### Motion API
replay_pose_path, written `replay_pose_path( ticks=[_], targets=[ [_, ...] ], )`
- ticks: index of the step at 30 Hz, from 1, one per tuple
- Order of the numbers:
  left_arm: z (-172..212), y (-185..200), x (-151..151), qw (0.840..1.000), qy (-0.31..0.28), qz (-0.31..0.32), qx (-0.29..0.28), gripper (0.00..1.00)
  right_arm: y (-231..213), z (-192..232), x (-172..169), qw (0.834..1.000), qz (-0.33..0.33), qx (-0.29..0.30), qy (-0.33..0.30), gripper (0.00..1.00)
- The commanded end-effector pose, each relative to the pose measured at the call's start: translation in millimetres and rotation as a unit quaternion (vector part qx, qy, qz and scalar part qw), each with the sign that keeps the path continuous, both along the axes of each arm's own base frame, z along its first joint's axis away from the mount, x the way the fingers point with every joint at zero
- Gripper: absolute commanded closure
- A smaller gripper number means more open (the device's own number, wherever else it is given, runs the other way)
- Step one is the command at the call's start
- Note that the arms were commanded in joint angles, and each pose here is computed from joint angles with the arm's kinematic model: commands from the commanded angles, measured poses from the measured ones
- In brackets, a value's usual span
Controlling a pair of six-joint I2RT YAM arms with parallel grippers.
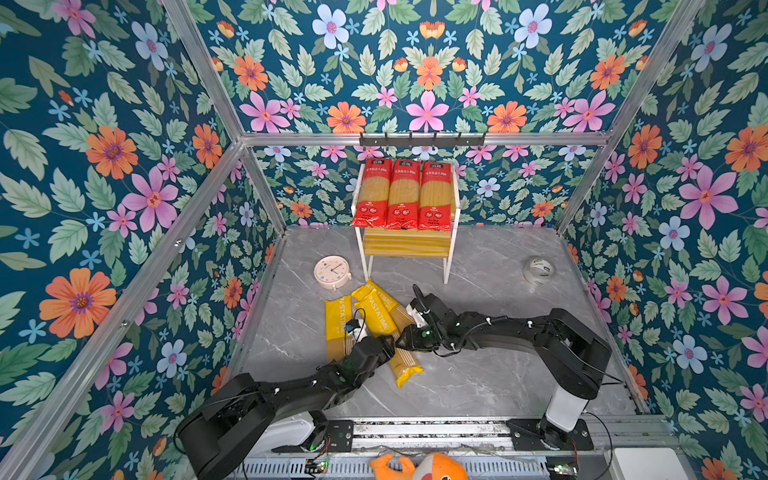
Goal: Place and organize the pasta boxes and bags onto the shelf
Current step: 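Grasp a yellow PASTATIME pack with both grippers near its two ends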
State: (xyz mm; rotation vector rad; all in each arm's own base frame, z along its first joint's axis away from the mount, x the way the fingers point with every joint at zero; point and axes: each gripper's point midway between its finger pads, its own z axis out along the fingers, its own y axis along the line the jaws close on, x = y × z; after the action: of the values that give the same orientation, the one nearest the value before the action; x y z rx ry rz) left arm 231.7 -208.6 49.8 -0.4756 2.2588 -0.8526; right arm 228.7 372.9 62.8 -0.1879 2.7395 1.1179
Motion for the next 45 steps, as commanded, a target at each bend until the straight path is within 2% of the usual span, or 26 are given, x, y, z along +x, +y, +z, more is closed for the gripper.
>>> replay_pose_path(
  ticks=[1,6,10,13,16,21,25,31,33,38,42,45],
  targets=[
    [25,-36,6,0.997,-0.033,-0.061,-0.042,0.42,-12,7,-4,0.999,-0.028,0.020,0.016,0.57],
    [21,-24,3,0.998,-0.024,-0.050,-0.028,0.41,-31,20,-9,0.999,-0.031,0.013,-0.005,0.53],
    [19,7,0,1.000,-0.024,-0.017,0.006,0.41,-32,22,2,0.999,-0.024,-0.001,-0.024,0.52],
    [16,21,-2,1.000,-0.019,-0.003,0.000,0.42,-29,19,17,0.999,-0.022,-0.007,-0.027,0.52],
    [14,21,-3,1.000,-0.016,-0.006,-0.006,0.43,-32,28,35,0.998,-0.026,-0.003,-0.050,0.52],
    [11,12,-3,0.999,-0.013,-0.018,-0.023,0.45,-26,7,40,0.999,0.013,-0.037,-0.035,0.52],
    [4,11,-3,0.999,-0.009,-0.015,-0.027,0.51,-17,-4,44,0.998,0.031,-0.041,-0.029,0.52],
    [-5,10,-4,0.999,-0.002,-0.020,-0.025,0.68,14,16,36,0.997,0.066,0.040,-0.015,0.56],
    [-7,12,-4,1.000,0.000,-0.014,-0.024,0.70,19,18,35,0.996,0.068,0.056,-0.009,0.56],
    [-12,15,-3,1.000,0.000,-0.006,-0.023,0.75,24,-11,38,0.996,0.068,0.049,0.014,0.57],
    [-18,17,-3,1.000,0.006,-0.005,-0.007,0.76,19,-25,37,0.996,0.081,0.008,-0.021,0.65],
    [-19,19,-3,1.000,0.006,-0.002,0.001,0.76,21,-15,34,0.995,0.088,0.020,-0.043,0.76]
  ],
)
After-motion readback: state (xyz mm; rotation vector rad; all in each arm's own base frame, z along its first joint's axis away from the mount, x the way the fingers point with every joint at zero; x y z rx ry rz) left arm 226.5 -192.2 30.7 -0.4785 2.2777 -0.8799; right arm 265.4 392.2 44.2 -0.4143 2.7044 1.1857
